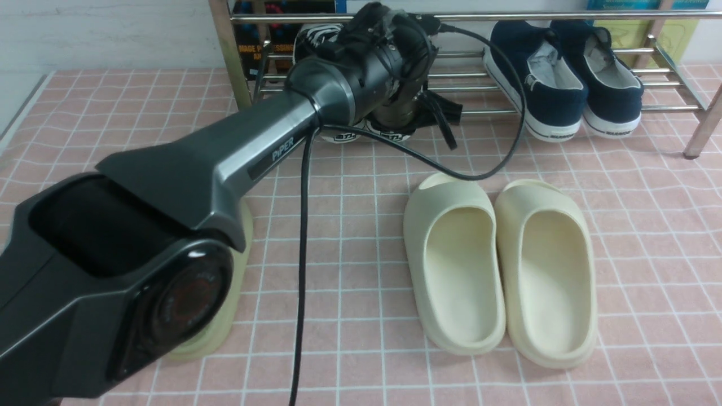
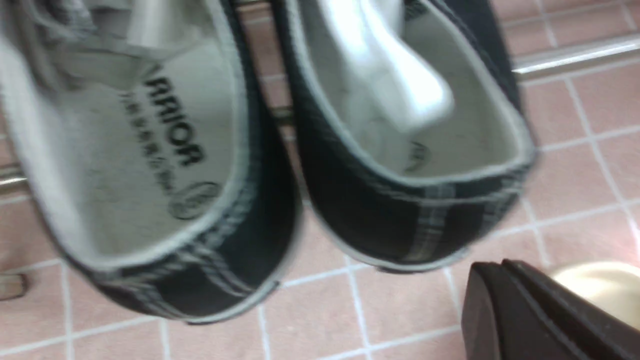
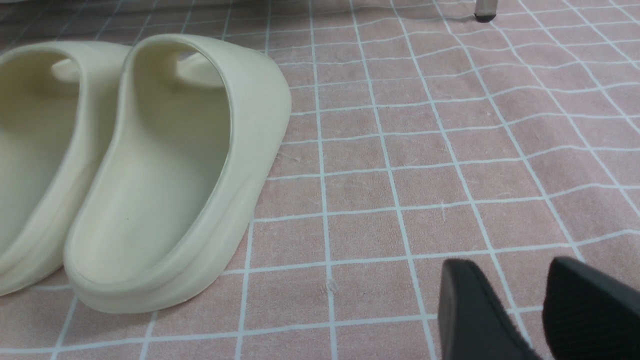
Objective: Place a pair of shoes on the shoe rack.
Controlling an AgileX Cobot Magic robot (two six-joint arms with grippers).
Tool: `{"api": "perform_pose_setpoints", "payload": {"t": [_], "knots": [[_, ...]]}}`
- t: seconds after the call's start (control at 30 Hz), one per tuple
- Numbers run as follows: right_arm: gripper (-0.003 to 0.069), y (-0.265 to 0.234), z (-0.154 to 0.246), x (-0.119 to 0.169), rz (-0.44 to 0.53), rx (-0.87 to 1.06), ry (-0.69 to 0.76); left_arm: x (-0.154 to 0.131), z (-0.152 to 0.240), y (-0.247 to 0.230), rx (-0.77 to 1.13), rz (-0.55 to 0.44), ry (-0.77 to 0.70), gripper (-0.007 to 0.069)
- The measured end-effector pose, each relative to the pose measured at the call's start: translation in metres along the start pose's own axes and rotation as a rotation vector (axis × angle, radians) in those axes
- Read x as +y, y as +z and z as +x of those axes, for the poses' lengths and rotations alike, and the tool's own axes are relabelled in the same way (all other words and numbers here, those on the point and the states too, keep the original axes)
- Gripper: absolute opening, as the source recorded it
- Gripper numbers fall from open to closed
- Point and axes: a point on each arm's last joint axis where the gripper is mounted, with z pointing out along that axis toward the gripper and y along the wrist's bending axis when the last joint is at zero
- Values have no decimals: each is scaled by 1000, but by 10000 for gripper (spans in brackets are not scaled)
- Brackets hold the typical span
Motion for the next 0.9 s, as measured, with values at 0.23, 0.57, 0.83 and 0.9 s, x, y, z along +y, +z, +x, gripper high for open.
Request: {"api": "perform_pose_setpoints", "payload": {"t": [0.23,0.57,0.83,0.9], "knots": [[237,0,0,0,0,0,0,-6,6,-11,73,-28,67,22],[237,0,0,0,0,0,0,22,-37,-160,22,-26,260,23],[237,0,0,0,0,0,0,65,-50,-302,-174,-1,234,23],[237,0,0,0,0,0,0,72,-49,-324,-216,7,219,24]]}}
